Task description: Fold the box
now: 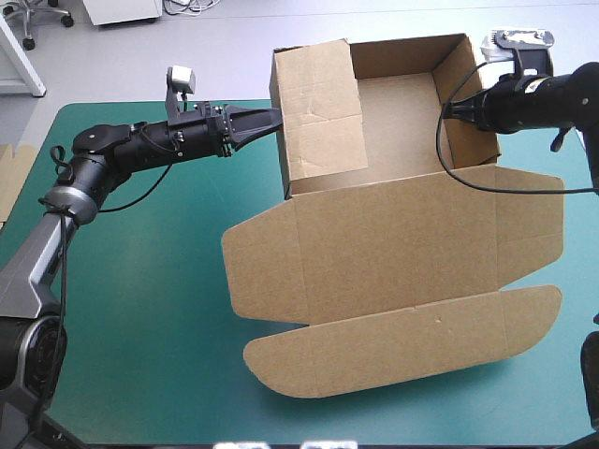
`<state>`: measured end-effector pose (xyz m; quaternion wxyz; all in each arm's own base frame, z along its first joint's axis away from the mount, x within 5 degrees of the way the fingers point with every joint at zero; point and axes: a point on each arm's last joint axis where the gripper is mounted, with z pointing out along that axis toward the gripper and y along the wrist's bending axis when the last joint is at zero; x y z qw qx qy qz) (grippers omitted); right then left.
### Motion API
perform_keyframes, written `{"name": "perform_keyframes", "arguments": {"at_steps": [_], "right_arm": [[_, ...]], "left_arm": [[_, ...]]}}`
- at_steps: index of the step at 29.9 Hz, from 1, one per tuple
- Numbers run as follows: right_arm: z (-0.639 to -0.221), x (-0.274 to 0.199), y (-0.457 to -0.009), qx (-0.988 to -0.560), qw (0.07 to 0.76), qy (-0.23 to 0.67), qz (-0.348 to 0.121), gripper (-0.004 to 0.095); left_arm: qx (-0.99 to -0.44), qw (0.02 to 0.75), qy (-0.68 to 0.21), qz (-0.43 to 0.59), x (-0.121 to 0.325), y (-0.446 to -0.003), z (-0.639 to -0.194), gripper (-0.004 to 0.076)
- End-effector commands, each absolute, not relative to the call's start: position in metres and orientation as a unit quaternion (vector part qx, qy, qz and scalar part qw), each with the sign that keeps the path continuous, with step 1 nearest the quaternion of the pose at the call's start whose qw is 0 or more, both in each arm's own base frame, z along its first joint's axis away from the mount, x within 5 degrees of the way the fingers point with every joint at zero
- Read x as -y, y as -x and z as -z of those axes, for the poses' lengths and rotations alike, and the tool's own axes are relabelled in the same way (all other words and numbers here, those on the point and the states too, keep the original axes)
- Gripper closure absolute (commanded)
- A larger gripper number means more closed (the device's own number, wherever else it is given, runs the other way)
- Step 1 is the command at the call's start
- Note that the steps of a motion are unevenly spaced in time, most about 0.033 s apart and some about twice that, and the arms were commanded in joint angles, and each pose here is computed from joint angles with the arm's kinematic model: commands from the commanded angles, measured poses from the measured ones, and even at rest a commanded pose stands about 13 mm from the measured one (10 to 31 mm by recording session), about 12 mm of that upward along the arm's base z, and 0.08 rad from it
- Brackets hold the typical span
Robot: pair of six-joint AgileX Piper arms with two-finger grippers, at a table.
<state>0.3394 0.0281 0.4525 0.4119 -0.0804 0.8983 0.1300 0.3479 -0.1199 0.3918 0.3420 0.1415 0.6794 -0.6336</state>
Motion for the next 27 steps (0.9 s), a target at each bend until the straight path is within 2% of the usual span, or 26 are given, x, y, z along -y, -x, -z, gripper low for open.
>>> {"name": "perform_keyframes", "arguments": {"at_steps": [1, 15, 23, 27], "right_arm": [[-0.478, -0.032, -0.327, -0.870, 0.461, 0.062, -0.166, 0.0921], [-0.478, -0.031, -0.326, -0.872, 0.456, 0.051, -0.168, 0.0921], [-0.478, -0.031, -0.326, -0.873, 0.454, 0.045, -0.171, 0.0921], [-0.476, -0.031, -0.327, -0.875, 0.449, 0.041, -0.174, 0.0920]], "left_arm": [[-0.642, 0.346, -0.178, 0.661, 0.123, -0.326, -0.430, 0.0307], [-0.702, 0.356, -0.220, 0.576, 0.122, -0.321, -0.464, 0.0307], [-0.717, 0.353, -0.201, 0.566, 0.120, -0.322, -0.466, 0.0316], [-0.745, 0.359, -0.190, 0.529, 0.121, -0.324, -0.468, 0.0323]]}}
